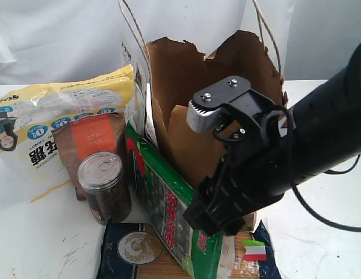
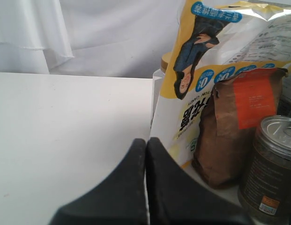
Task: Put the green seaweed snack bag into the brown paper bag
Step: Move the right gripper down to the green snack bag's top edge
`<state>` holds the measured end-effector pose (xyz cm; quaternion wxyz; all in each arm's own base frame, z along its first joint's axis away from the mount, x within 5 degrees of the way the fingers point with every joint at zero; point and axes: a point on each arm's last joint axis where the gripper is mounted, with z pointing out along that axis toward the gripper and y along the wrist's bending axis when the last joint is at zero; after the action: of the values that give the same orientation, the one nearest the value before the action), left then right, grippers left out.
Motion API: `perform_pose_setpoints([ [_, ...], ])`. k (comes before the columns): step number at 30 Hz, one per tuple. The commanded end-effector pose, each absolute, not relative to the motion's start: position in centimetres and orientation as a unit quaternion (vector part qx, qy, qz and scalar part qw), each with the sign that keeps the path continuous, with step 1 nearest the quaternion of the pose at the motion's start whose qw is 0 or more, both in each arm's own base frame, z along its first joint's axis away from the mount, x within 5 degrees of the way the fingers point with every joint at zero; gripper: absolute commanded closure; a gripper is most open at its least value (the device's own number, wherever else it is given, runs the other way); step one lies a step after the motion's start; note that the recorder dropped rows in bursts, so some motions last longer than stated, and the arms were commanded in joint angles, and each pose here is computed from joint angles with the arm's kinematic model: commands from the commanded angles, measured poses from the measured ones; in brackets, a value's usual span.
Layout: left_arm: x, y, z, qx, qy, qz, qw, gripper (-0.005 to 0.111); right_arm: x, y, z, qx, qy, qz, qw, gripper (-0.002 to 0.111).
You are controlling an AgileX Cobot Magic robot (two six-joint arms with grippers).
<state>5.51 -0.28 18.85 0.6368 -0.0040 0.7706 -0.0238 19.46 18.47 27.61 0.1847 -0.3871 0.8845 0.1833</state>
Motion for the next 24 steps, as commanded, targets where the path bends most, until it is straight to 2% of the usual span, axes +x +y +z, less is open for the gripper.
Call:
perform_pose_setpoints([
  [1, 5.5, -0.3, 19.0, -0.009, 0.766, -0.029, 0.642, 0.107, 20.3, 19.3, 26.4, -0.384, 0.889, 0.179, 0.175, 0.037],
  [11, 5.5, -0.3, 19.0, -0.009, 0.766, -0.029, 0.642, 0.107, 20.3, 21.4, 23.3, -0.397, 0.893, 0.178, 0.117, 0.037],
  [13, 5.5, -0.3, 19.0, -0.009, 0.766, -0.029, 0.642, 0.107, 20.1, 21.8, 22.7, -0.406, 0.891, 0.173, 0.105, 0.040],
  [16, 5.5, -0.3, 19.0, -0.009, 0.766, -0.029, 0.642, 0.107, 19.6, 22.2, 22.2, -0.420, 0.888, 0.168, 0.088, 0.057],
  [21, 5.5, -0.3, 19.0, -0.009, 0.766, -0.029, 0.642, 0.107, 19.0, 22.3, 22.3, -0.422, 0.887, 0.173, 0.068, 0.108],
  [24, 5.5, -0.3, 19.0, -0.009, 0.766, -0.029, 0.642, 0.107, 18.8, 22.3, 22.8, -0.420, 0.886, 0.183, 0.075, 0.108],
])
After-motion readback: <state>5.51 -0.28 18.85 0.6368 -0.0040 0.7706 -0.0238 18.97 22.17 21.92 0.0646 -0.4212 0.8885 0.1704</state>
